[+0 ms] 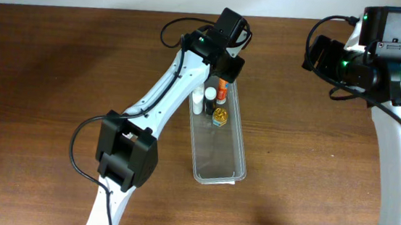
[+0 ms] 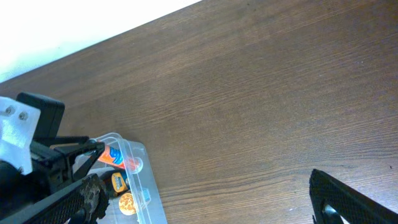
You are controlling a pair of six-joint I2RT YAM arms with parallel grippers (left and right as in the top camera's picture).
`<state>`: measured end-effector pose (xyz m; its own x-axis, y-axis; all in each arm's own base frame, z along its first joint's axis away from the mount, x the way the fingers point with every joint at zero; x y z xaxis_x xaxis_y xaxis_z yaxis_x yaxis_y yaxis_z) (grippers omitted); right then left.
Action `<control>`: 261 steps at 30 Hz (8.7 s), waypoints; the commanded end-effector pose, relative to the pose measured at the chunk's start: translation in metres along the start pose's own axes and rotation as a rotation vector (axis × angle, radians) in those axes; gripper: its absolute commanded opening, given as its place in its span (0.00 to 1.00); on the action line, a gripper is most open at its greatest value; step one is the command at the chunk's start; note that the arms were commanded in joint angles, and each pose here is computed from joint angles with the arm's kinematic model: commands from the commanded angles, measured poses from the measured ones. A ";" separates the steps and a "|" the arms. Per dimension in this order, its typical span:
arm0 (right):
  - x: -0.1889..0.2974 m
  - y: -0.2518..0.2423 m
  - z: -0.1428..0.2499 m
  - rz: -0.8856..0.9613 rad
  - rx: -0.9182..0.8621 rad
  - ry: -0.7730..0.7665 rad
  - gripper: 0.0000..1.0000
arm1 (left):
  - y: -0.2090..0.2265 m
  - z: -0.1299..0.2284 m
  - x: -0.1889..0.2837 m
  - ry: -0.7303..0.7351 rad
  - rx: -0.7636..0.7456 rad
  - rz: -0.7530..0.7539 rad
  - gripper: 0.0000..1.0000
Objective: Pack container
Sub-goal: 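Lower the orange tube upright into the container's top corner, then open left gripper and move it to the Panadol box, then grasp the white Panadol box with the left gripper, then carry the Panadol box into the container's lower half, then release the box and withdraw left gripper to the left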
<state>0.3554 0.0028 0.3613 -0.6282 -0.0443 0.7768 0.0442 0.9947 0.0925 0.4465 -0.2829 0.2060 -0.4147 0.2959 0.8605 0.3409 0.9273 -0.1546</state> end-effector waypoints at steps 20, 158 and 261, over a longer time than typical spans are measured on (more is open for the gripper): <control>0.001 -0.001 -0.002 -0.004 -0.003 -0.009 0.98 | -0.004 0.004 0.043 -0.012 -0.035 -0.119 0.09; 0.001 0.000 -0.002 -0.004 -0.003 -0.009 0.98 | 0.225 0.178 0.024 0.572 0.437 -0.240 0.29; 0.001 0.000 -0.002 -0.004 -0.003 -0.009 0.98 | 0.223 0.138 0.256 -0.089 0.847 -0.449 0.99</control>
<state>0.3554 0.0028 0.3613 -0.6282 -0.0443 0.7768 0.0439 0.9948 0.0923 0.2996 0.0282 0.3209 -0.4218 -0.1247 0.8981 -0.5792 0.7991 -0.1611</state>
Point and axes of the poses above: each gripper's point midway between its finger pads, its own x axis back along the fingers, its own y axis along the line the jaws close on, z = x × y, the point moved 8 cm from there along x, back along the fingers, and after that the axes turned 14 degrees about x, right-handed, at the moved point
